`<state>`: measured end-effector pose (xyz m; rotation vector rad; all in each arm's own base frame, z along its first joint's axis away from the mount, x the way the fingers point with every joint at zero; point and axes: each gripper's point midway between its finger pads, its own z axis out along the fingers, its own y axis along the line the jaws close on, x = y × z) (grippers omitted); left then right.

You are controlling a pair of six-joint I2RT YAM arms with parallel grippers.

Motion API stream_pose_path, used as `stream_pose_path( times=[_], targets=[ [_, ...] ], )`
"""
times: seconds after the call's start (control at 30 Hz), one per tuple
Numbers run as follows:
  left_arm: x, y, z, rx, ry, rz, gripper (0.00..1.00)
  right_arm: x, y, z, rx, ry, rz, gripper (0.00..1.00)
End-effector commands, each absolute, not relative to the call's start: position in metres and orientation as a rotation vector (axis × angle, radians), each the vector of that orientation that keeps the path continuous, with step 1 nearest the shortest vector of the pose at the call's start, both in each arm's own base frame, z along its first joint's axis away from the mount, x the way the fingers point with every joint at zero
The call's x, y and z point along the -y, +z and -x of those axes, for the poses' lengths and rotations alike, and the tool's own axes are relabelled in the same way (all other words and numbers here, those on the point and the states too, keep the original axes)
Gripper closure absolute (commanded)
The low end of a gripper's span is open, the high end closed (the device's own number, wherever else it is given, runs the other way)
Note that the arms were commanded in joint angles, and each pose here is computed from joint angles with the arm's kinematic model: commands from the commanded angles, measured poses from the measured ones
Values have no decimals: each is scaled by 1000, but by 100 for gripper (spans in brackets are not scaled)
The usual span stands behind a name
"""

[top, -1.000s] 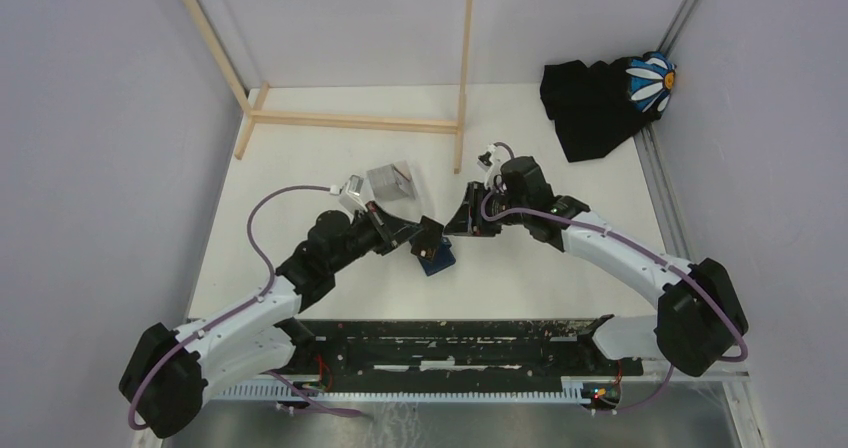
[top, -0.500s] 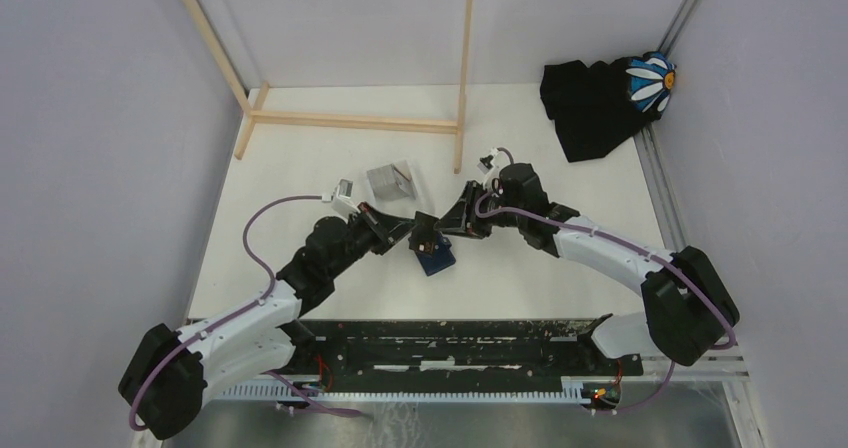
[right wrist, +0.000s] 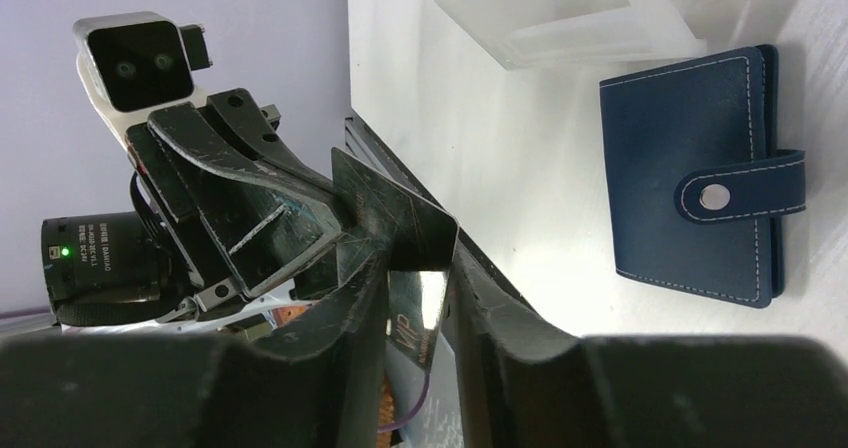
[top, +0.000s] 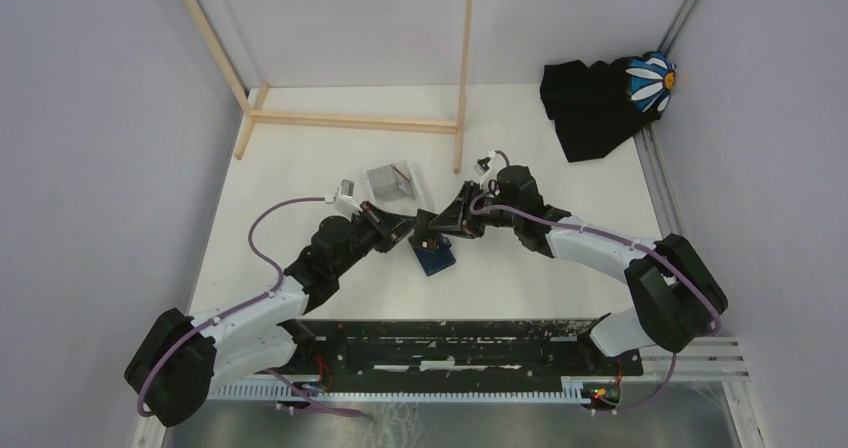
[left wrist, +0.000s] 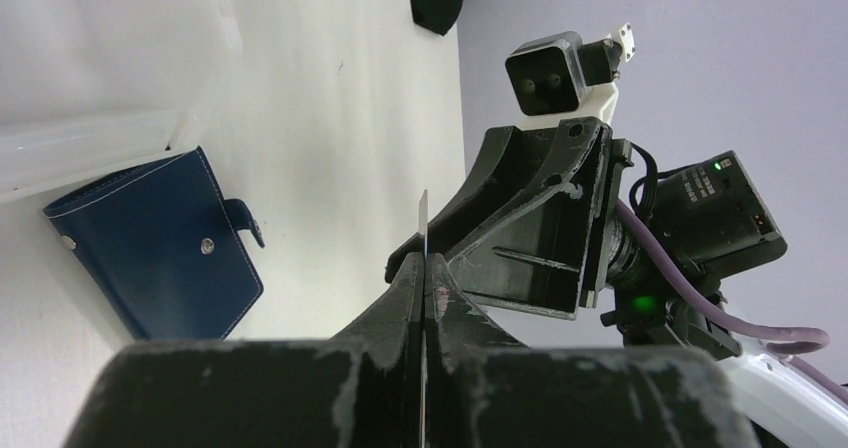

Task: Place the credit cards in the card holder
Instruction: Pick up the credit card from the storage box.

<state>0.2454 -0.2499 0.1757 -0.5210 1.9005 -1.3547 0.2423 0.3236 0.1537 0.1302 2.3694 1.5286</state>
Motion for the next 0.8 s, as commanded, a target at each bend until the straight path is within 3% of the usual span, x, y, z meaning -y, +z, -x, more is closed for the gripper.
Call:
stream_pose_path(
  times=[0.0, 0.2, 0.47, 0.77],
  targets=[
    [254, 194, -253, -1821, -1418, 552, 97, -337, 175, -242, -2278, 1670, -88, 69],
    [253, 176, -251, -1868, -1397, 581, 94, -344, 179, -241, -2257, 1755, -90, 98],
    [230, 146, -245, -1956, -1230, 654, 61, -330, 168, -238, -2424, 1492, 90, 99],
    [208, 112, -233, -2101, -978, 631, 61, -280, 153, -234, -2719, 917, 436, 99]
  ],
)
